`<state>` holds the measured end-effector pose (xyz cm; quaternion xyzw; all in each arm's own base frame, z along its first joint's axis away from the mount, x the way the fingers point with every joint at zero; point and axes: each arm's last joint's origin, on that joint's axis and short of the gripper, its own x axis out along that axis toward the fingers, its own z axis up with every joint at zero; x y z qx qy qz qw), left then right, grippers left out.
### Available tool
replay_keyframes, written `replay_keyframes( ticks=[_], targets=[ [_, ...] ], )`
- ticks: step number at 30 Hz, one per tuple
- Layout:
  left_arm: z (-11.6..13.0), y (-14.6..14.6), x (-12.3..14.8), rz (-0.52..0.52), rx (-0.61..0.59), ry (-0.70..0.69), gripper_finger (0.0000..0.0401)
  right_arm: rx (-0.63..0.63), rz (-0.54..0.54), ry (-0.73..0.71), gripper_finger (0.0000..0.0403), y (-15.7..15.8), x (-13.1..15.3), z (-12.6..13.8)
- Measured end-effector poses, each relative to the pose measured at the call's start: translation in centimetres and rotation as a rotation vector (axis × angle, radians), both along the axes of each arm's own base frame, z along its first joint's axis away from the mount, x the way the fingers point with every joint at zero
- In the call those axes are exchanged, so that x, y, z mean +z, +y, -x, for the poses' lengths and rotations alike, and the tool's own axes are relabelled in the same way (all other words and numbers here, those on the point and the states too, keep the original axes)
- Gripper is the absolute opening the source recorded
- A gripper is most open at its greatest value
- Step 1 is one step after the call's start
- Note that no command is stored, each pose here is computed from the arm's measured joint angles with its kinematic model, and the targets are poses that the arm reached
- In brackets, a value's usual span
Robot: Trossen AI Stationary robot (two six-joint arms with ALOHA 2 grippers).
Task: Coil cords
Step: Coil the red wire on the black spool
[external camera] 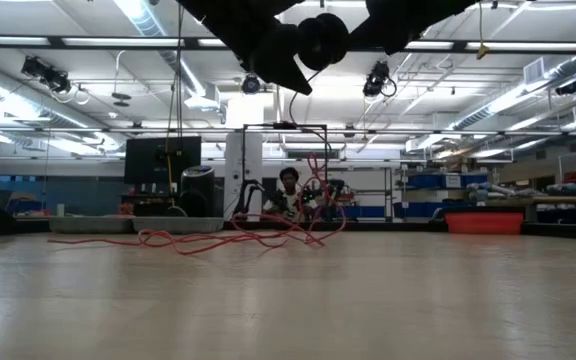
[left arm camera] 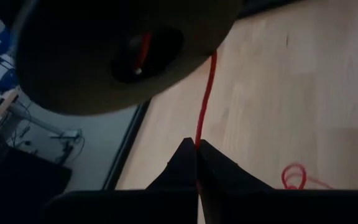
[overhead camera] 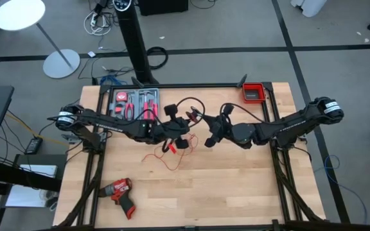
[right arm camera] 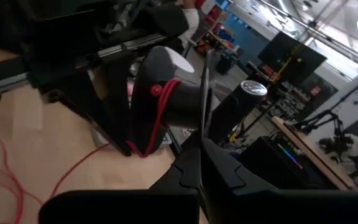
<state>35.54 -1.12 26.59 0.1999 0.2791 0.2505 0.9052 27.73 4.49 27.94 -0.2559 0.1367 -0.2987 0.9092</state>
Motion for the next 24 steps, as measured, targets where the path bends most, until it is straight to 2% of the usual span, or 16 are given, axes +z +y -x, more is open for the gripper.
replay_keyframes(
  ticks=[6, 9, 17, 24],
  targets=[
    [-0.4, 0.1, 0.6, -0.031, -0.010, -0.061, 0.0001, 0.022, -0.053, -0.064, 0.0000, 0.0, 0.4, -0.1],
    [-0.4, 0.3, 0.7, -0.060, -0.017, -0.046, 0.0001, 0.035, -0.057, -0.069, 0.0000, 0.0, 0.4, -0.1],
    [-0.1, 0.3, 0.3, -0.108, 0.014, 0.024, 0.0001, 0.042, -0.039, -0.035, 0.0000, 0.7, 0.2, 0.1],
    [0.0, -0.7, 0.2, -0.149, -0.018, 0.059, 0.0013, 0.007, -0.014, 0.033, 0.0000, 0.6, -0.4, 0.3]
  ],
)
